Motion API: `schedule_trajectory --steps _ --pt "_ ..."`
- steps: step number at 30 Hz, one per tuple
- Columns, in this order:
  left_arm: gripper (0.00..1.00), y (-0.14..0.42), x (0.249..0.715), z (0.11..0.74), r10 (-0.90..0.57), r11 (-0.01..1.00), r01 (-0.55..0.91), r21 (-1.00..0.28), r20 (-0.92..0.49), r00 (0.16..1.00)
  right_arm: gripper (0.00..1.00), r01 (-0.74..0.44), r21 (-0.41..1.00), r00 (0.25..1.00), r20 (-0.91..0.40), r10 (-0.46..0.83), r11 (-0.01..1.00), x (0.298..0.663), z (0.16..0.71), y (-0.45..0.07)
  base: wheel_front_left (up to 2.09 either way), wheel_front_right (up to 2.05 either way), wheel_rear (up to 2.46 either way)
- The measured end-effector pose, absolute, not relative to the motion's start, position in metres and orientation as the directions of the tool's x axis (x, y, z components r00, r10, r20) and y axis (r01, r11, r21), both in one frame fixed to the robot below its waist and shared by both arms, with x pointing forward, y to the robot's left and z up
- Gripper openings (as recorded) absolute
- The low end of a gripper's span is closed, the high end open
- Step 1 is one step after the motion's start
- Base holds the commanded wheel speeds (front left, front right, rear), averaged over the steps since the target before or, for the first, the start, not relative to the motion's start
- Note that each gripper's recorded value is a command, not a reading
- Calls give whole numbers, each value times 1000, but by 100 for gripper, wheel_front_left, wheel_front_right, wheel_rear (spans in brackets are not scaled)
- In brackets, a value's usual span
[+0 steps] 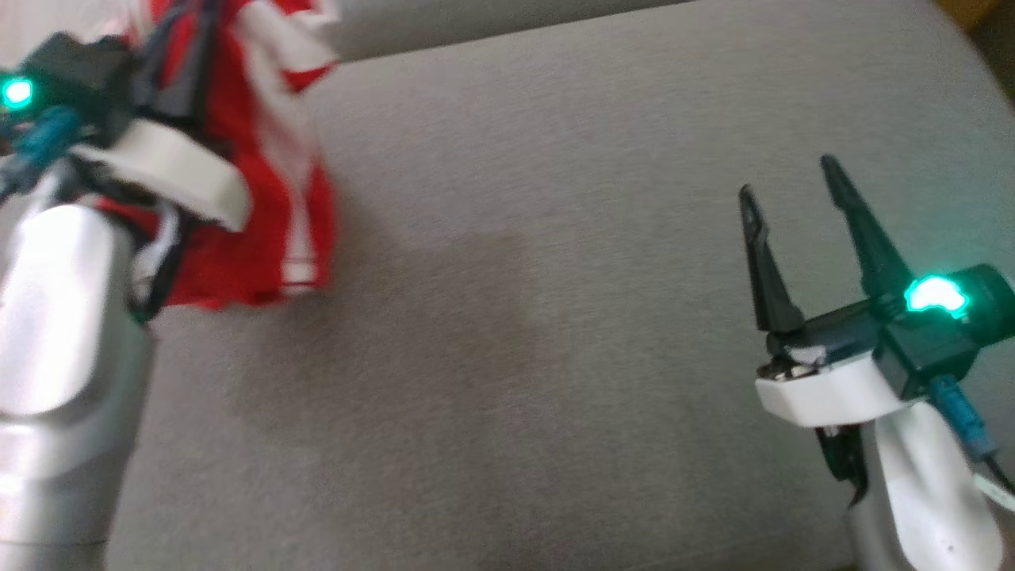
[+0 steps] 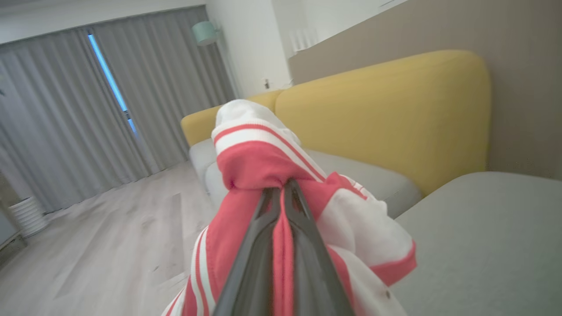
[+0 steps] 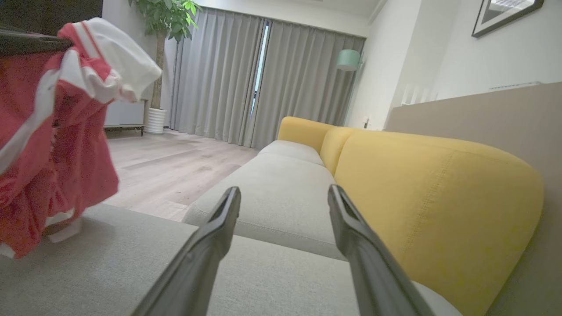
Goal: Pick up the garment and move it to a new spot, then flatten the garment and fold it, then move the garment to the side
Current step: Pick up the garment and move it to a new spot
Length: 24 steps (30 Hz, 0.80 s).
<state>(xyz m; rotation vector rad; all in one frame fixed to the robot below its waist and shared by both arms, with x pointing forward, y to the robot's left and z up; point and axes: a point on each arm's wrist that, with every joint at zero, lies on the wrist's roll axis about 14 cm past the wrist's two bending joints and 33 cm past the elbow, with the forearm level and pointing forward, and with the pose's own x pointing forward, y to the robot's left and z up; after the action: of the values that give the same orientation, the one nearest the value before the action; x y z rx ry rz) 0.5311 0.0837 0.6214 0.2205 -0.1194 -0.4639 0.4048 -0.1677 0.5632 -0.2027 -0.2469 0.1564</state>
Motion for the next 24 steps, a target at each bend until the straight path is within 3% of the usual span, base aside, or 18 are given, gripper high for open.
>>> schedule_trajectory --steps 9,12,17,18,19,24 --pt "0 -34 499 625 -695 714 675 187 72 715 100 -31 -211 968 237 81 977 374 570 -196 0 0 0" --pt "0 -80 484 585 -775 629 771 101 9 632 100 -13 -196 975 215 55 981 372 562 -201 0 0 0" --pt "3 -107 458 490 -821 555 832 4 -161 548 100 -11 -190 987 157 42 982 378 543 -203 0 0 0" --pt "45 -110 449 471 -829 538 843 -12 -188 527 100 -9 -188 989 146 37 982 379 539 -205 0 0 0" --pt "100 -112 440 453 -833 527 850 -31 -217 509 100 -6 -184 990 137 32 983 380 536 -206 0 0 0" --pt "100 -123 417 434 -850 517 849 -106 -183 494 100 -9 -176 993 113 29 984 387 526 -206 0 0 0"
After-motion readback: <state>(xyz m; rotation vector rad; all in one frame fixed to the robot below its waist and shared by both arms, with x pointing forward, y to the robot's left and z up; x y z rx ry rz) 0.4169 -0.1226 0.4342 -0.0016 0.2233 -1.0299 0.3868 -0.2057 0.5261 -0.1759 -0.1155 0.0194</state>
